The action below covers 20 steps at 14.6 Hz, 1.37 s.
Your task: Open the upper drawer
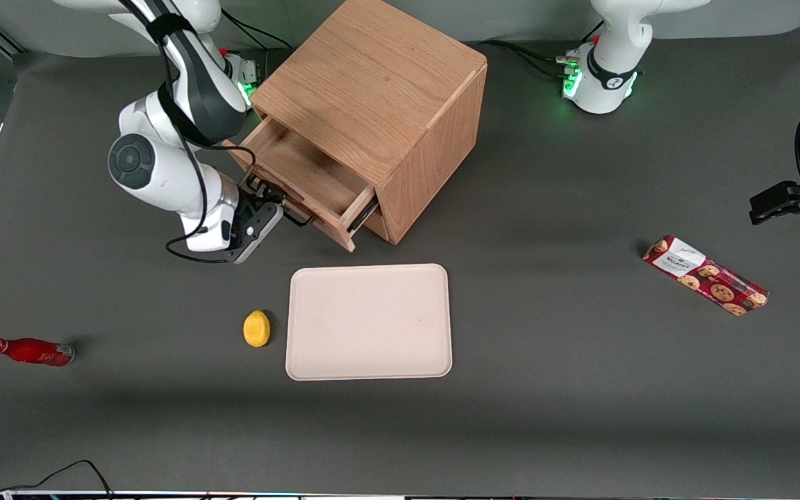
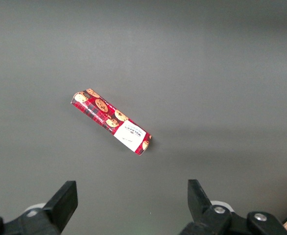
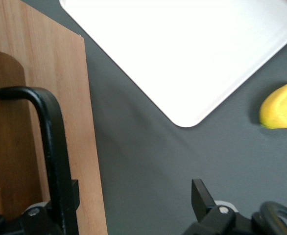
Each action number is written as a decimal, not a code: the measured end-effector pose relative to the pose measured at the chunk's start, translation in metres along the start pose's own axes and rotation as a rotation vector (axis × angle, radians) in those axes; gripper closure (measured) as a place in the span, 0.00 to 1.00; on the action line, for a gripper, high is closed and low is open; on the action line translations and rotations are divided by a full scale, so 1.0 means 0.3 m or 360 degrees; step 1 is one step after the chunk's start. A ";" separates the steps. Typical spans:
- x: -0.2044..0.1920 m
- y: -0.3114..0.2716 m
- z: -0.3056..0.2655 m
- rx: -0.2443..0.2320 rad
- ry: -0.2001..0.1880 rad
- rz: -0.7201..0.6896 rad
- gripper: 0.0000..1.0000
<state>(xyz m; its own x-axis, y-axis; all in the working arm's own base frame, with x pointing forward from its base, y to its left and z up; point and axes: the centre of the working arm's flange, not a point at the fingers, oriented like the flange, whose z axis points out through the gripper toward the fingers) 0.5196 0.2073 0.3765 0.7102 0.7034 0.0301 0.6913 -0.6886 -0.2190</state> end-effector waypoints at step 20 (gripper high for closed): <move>0.008 0.379 -0.086 -0.0168 0.0060 0.0117 0.00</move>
<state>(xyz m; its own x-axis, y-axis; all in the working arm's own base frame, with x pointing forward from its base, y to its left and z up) 0.6033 0.1261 0.3768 0.7624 0.6447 0.0548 0.6461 -0.7540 -0.1182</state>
